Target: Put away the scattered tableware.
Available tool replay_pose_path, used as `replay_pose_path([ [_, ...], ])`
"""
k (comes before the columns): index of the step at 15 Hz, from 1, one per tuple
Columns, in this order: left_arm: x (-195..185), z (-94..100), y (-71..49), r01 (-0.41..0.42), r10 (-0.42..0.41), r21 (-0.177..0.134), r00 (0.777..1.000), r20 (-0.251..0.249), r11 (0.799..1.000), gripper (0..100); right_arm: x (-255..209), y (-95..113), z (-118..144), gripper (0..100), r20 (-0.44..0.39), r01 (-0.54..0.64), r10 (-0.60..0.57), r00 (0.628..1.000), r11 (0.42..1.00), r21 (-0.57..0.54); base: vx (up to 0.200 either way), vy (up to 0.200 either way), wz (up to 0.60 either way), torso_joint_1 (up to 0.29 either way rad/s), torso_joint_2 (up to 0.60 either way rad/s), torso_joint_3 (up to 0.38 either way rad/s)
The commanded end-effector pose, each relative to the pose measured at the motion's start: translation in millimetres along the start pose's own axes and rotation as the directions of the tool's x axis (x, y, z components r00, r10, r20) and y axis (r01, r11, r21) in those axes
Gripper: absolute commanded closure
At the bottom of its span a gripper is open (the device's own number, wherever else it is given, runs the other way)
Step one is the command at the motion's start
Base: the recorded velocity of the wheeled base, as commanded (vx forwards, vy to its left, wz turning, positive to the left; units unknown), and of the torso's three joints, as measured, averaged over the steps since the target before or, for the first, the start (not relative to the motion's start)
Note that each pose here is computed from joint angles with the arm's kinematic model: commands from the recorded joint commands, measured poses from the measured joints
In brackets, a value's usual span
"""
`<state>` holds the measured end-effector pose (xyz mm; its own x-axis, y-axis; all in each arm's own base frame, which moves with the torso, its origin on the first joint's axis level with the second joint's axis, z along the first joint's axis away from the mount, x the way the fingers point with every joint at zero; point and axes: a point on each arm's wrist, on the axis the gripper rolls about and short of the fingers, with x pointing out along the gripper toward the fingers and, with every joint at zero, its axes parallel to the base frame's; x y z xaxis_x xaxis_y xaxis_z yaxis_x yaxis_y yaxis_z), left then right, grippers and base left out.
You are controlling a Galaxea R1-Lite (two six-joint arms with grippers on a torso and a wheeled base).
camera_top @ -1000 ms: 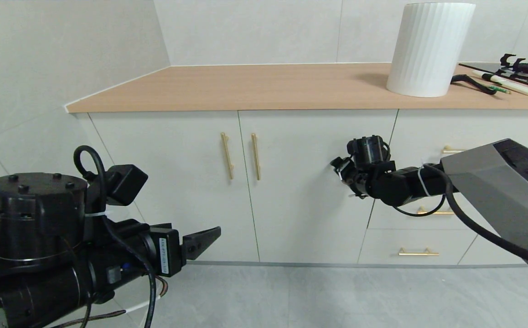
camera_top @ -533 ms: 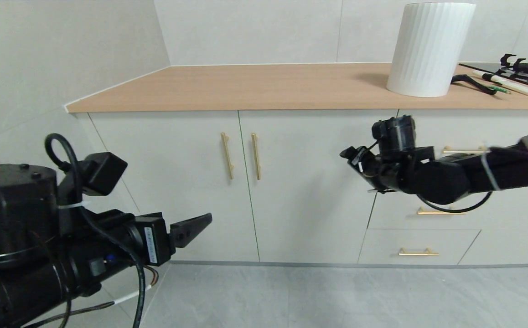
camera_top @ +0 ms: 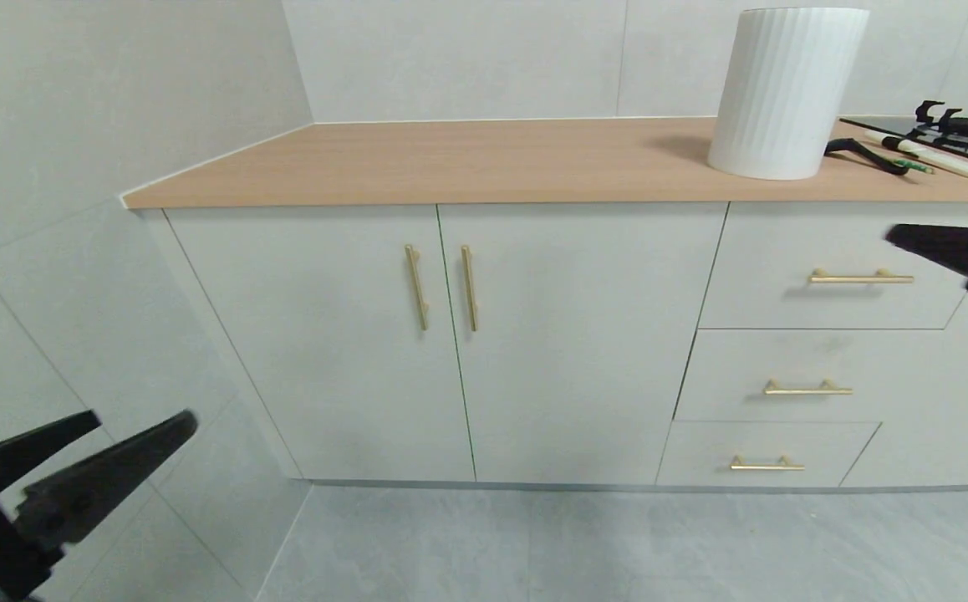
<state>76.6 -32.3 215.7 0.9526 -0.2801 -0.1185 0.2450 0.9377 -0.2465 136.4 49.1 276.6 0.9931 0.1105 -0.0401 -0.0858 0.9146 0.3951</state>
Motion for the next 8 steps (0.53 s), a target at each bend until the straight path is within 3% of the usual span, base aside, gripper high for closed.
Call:
replay_pose_path([
  [1, -79.5, -31.2, 21.0, -0.023, 0.016, 0.068, 0.995, 0.100, 0.997, 0, -129.3, -55.9, -31.1, 0, 0.286, 0.143, -0.079, 0.955, 0.967, -0.210, 0.000, 0.000, 0.00, 0.000, 0.00, 0.000],
  [3, -105.4, -46.1, 23.4, -0.028, 0.013, 0.085, 0.984, 0.175, 0.996, 0, -168.0, -62.9, -45.1, 0, 0.383, 0.255, -0.145, 0.912, 0.933, -0.253, 0.000, 0.000, 0.00, 0.000, 0.00, 0.000],
  [5, -124.7, -57.2, 21.8, -0.013, -0.012, 0.093, 0.963, 0.270, 0.996, 0, -195.8, -69.0, -67.1, 0, 0.416, 0.314, -0.181, 0.891, 0.908, -0.278, 0.000, 0.000, 0.00, 0.000, 0.00, 0.000],
  [8, -126.7, -61.2, 19.3, -0.108, 0.080, 0.078, 0.949, 0.306, 0.991, 0, -212.6, -75.6, -95.6, 0, 0.394, 0.367, -0.242, 0.886, 0.888, -0.279, 0.000, 0.000, 0.00, 0.000, 0.00, 0.000],
])
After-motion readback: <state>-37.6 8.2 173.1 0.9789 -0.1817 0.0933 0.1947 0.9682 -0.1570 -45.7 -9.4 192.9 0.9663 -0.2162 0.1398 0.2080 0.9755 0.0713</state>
